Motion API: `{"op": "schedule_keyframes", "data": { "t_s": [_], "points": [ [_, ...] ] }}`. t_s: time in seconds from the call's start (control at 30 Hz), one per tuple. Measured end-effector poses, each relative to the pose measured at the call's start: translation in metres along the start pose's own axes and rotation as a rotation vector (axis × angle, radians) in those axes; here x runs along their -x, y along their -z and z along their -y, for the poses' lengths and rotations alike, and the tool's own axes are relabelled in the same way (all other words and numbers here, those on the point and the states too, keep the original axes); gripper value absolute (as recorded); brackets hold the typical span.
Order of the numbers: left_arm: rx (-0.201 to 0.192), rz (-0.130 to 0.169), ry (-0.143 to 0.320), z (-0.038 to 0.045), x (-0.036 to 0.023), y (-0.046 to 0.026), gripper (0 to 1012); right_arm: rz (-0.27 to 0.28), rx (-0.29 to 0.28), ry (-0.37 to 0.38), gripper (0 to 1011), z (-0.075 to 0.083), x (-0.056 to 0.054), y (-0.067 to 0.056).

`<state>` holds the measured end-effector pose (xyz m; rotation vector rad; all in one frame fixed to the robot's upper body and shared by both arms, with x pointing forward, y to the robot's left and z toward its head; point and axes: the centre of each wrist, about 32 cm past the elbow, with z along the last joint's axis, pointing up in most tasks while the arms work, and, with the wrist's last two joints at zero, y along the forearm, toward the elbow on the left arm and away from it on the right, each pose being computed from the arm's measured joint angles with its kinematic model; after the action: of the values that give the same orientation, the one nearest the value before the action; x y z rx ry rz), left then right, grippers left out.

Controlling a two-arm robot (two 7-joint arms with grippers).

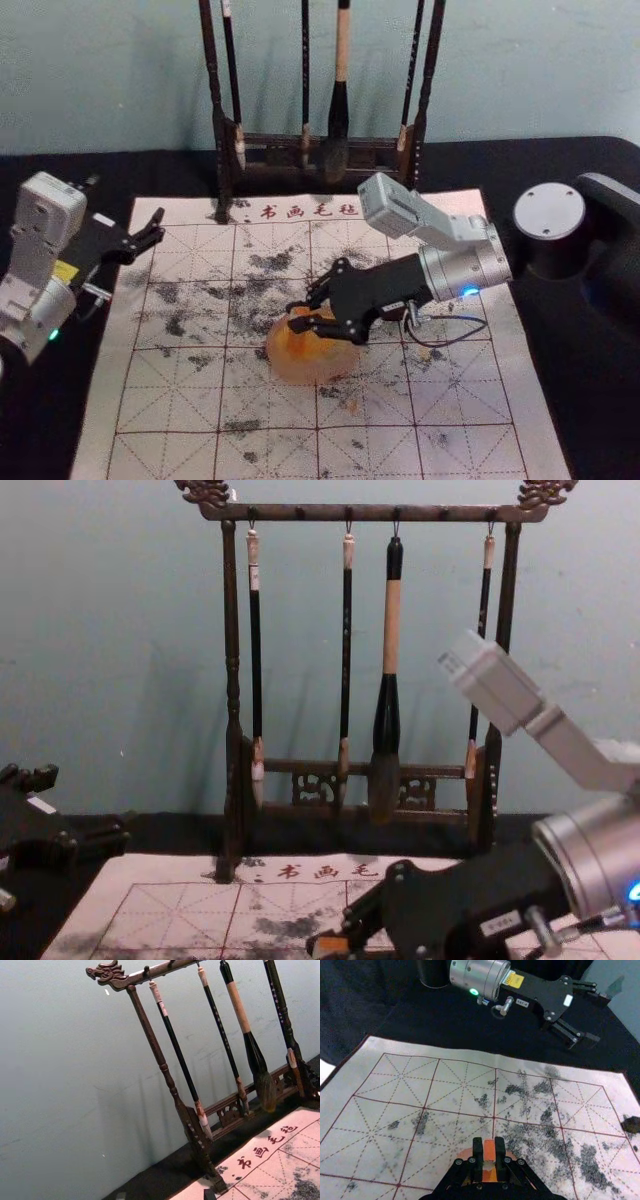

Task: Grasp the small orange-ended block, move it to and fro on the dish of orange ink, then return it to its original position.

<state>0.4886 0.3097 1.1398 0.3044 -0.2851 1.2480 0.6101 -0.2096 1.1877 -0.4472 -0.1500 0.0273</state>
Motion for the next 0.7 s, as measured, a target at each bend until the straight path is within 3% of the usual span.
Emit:
{"op": "schedule_keyframes", "data": {
  "t_s": [0.33, 0.7],
  "points": [
    [0.0, 0.0, 0.0, 0.0, 0.0, 0.0, 1001, 0.006, -0.003, 0.014, 134, -0.006, -0.011, -0.001],
    [0.0, 0.0, 0.0, 0.0, 0.0, 0.0, 1001, 0.001, 0.016, 0.049, 134, 0.0, -0.017, 0.003]
  ]
}}
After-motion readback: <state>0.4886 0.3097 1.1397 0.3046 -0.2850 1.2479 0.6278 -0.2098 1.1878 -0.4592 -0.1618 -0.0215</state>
